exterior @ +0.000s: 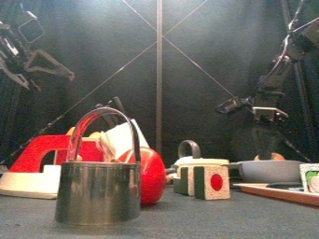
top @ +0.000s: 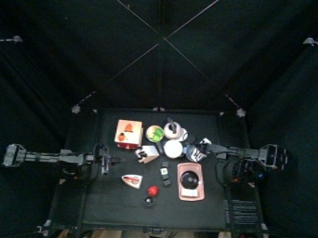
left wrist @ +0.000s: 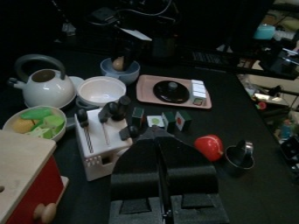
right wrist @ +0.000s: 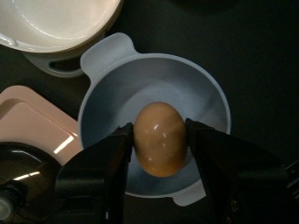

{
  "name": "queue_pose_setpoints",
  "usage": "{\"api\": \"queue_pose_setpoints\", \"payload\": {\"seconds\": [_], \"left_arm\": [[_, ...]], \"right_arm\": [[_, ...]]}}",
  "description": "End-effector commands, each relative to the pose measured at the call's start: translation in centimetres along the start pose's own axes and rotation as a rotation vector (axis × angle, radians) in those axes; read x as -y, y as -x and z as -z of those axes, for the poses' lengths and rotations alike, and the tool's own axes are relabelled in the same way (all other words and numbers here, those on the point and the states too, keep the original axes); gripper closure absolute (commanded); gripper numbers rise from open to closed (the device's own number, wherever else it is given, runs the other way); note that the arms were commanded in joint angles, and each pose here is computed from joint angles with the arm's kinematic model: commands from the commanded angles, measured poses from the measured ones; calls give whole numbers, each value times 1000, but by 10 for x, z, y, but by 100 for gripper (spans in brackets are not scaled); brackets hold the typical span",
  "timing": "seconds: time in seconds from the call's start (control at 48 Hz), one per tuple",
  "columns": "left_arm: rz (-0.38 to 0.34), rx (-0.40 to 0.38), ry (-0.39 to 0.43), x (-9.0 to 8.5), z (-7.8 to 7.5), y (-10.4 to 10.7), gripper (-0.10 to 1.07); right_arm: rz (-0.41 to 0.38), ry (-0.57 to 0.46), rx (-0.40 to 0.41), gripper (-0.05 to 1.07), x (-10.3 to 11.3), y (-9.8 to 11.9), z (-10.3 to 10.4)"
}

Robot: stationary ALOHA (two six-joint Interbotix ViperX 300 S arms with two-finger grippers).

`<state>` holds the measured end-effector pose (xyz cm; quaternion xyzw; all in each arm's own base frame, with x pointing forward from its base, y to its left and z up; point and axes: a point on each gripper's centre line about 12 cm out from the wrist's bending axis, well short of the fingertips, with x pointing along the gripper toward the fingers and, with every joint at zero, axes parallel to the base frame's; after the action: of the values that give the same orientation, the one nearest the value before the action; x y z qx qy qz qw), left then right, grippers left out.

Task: Remove egg shell

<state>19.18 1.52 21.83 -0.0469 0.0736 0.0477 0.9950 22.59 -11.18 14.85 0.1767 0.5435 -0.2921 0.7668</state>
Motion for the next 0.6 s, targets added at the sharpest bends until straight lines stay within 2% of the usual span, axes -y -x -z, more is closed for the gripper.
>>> {"api": "queue_pose_setpoints", "payload": {"seconds": [0.0, 0.292, 0.417, 0.583], "left_arm": [[-1, 12, 2, 0, -5, -2, 97], [-1, 14, 0, 0, -5, -2, 97], [-1, 15, 2, 0, -6, -2, 97], [5, 21, 0, 1, -8, -2, 97]], "right_arm": [[-24, -8, 68, 34, -3, 13, -14], [-111, -8, 246, 34, -20, 39, -49], [-171, -11, 346, 34, -30, 42, -67], [-216, -9, 424, 34, -38, 41, -79]]}}
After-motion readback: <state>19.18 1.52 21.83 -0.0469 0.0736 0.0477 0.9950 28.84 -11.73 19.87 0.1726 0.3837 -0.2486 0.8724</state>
